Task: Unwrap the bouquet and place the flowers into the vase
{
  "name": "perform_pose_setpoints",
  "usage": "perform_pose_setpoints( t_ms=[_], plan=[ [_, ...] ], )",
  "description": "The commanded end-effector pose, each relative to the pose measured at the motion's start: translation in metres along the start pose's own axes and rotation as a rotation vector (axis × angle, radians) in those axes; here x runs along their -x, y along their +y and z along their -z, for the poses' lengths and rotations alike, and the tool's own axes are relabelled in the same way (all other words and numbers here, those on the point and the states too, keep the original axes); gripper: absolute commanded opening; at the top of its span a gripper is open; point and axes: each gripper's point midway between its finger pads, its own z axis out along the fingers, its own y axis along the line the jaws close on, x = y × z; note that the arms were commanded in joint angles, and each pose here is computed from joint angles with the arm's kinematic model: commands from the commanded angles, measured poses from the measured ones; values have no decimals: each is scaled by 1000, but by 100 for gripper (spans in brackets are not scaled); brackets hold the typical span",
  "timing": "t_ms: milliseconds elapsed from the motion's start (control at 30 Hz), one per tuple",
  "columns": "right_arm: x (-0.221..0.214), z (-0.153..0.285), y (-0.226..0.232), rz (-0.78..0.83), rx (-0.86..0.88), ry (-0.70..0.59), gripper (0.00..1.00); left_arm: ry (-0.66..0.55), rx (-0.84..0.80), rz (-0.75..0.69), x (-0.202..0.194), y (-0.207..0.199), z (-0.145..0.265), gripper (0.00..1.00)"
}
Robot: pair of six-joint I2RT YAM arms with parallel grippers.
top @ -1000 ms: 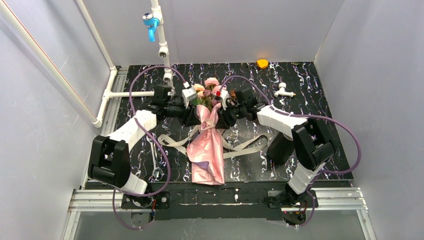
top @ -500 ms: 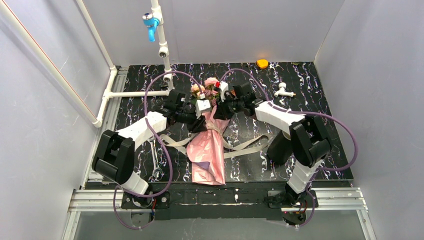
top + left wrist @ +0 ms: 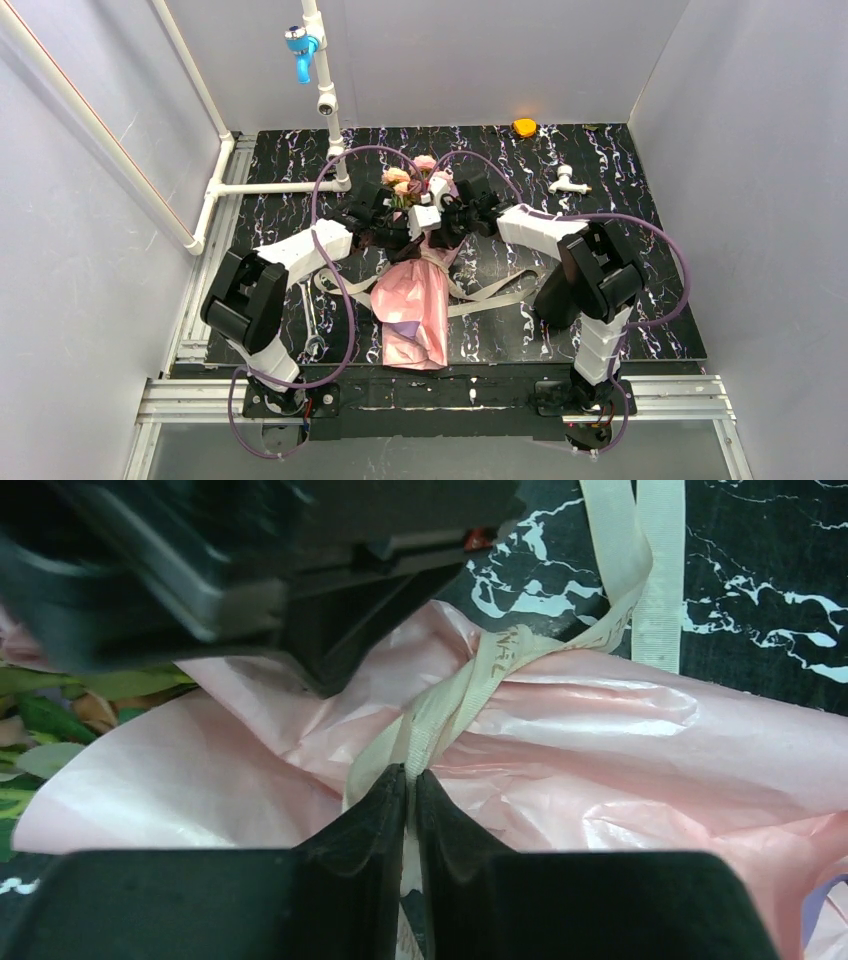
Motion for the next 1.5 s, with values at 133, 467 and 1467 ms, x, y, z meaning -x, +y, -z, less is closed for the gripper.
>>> perform_pose_setpoints(
  t_ms=[133, 467, 1467],
  plan=[
    [-14, -5, -12, 82, -23, 67, 12, -199, 118, 148, 62, 12, 40, 0],
    [13, 17, -3, 91, -1, 14, 30, -240, 167, 397, 45, 9, 55, 0],
    [52, 59, 33, 14, 59, -102, 58, -267, 146, 480, 55, 30, 55, 0]
  ],
)
